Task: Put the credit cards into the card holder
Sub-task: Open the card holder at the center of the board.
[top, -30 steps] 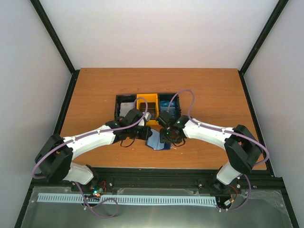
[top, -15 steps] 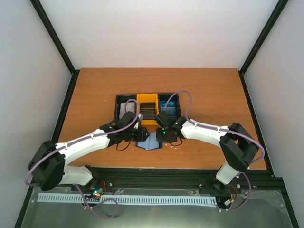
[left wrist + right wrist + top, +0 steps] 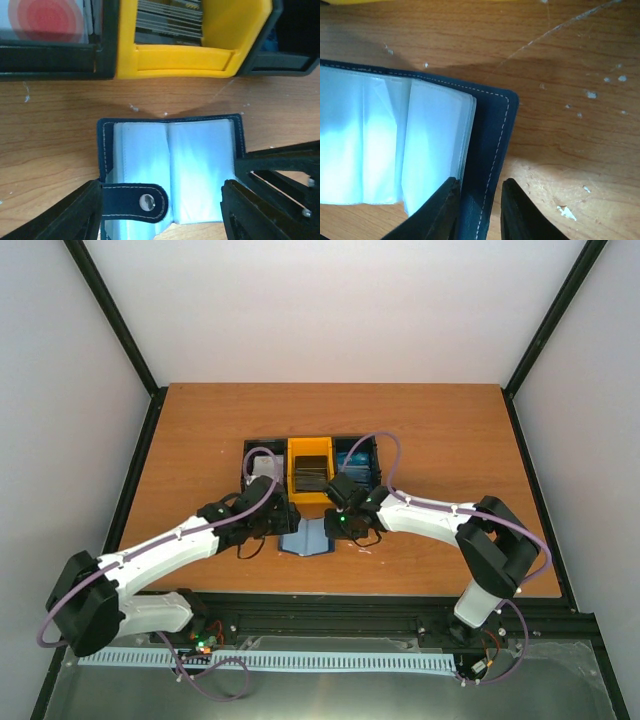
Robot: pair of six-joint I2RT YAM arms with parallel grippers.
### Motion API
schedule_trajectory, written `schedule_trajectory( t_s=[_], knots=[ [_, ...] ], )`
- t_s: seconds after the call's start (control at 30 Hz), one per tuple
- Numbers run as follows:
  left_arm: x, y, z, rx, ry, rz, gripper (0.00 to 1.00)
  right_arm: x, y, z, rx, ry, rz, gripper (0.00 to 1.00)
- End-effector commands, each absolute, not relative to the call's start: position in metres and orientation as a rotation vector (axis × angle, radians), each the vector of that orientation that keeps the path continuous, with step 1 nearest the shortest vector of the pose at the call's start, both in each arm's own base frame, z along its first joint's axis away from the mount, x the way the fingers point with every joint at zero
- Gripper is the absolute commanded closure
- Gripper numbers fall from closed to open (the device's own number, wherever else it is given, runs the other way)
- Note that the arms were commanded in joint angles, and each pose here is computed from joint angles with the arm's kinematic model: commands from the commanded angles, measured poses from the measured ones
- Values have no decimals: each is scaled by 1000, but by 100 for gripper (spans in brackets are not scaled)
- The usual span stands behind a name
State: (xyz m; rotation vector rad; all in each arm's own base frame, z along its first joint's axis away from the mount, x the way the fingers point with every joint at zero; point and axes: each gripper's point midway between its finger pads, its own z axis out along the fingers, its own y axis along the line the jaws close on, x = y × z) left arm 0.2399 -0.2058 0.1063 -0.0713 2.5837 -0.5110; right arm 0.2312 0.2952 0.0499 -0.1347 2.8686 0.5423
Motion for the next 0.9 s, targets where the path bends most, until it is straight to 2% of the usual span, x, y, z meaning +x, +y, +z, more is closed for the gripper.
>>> schedule_trajectory(
  t_s=[0.0, 0.13, 0.23, 0.3, 0.5, 0.63, 0.77, 0.87],
  knots=[
    [247, -227, 149, 42, 2458, -685, 38, 235, 303, 57, -150, 2841, 558, 74],
    [234, -247, 162, 152, 2405, -873, 54, 240, 294, 60, -122, 2834, 463, 74],
    [226, -249, 144, 165, 2450, -899, 68, 248, 279, 73, -63, 2797, 341, 75],
    [221, -251, 131, 182, 2495, -903, 71, 252, 275, 85, -40, 2762, 319, 75],
    [216, -236, 88, 114, 2652, -757, 85, 247, 312, 107, -162, 2727, 573, 76],
    [212, -236, 73, 134, 2685, -758, 88, 234, 346, 109, -251, 2729, 765, 80],
    [215, -241, 73, 150, 2674, -770, 88, 234, 356, 112, -264, 2710, 789, 81],
    [220, -226, 69, 72, 2690, -659, 88, 235, 359, 116, -261, 2697, 807, 82]
  ],
)
